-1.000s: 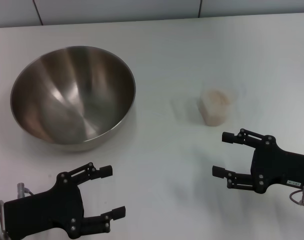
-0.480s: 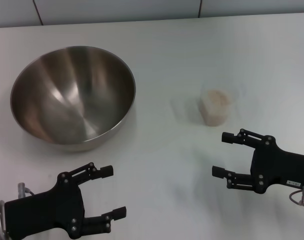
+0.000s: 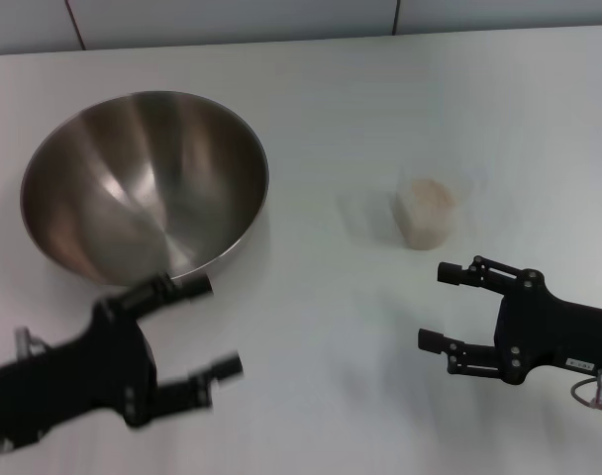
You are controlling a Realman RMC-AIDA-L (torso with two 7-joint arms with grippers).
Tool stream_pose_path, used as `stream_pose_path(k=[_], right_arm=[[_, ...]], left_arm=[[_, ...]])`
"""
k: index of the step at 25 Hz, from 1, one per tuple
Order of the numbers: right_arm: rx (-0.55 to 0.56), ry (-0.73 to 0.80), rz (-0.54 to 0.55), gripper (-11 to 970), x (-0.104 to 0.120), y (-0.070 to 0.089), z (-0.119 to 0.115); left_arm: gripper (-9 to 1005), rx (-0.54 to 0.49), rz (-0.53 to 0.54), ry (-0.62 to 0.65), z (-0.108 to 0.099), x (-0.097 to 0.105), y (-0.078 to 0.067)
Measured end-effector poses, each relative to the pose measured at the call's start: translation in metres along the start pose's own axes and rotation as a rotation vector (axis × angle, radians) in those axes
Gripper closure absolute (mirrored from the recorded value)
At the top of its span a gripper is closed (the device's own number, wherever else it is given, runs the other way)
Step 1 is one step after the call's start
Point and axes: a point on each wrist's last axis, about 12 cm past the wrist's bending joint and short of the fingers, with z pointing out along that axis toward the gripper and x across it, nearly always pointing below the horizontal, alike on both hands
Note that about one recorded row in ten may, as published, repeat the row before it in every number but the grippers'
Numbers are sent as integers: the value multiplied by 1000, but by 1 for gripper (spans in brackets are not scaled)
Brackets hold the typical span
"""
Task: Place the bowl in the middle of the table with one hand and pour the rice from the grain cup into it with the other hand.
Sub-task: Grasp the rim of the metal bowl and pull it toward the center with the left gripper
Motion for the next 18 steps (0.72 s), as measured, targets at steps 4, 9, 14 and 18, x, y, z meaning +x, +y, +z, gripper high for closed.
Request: stream_pose_path(k=[4, 9, 14, 18], right_arm=[[8, -9, 5, 139, 0, 1, -2], [10, -16, 15, 139, 1, 3, -1], [6, -21, 14, 139, 1, 3, 0], [6, -25, 11, 139, 0, 2, 1]], left_arm=[[134, -114, 40, -107, 1, -12, 13], [134, -275, 104, -196, 3, -24, 36], [134, -531, 144, -249, 8, -31, 69], [134, -679, 179, -260, 12, -36, 89]])
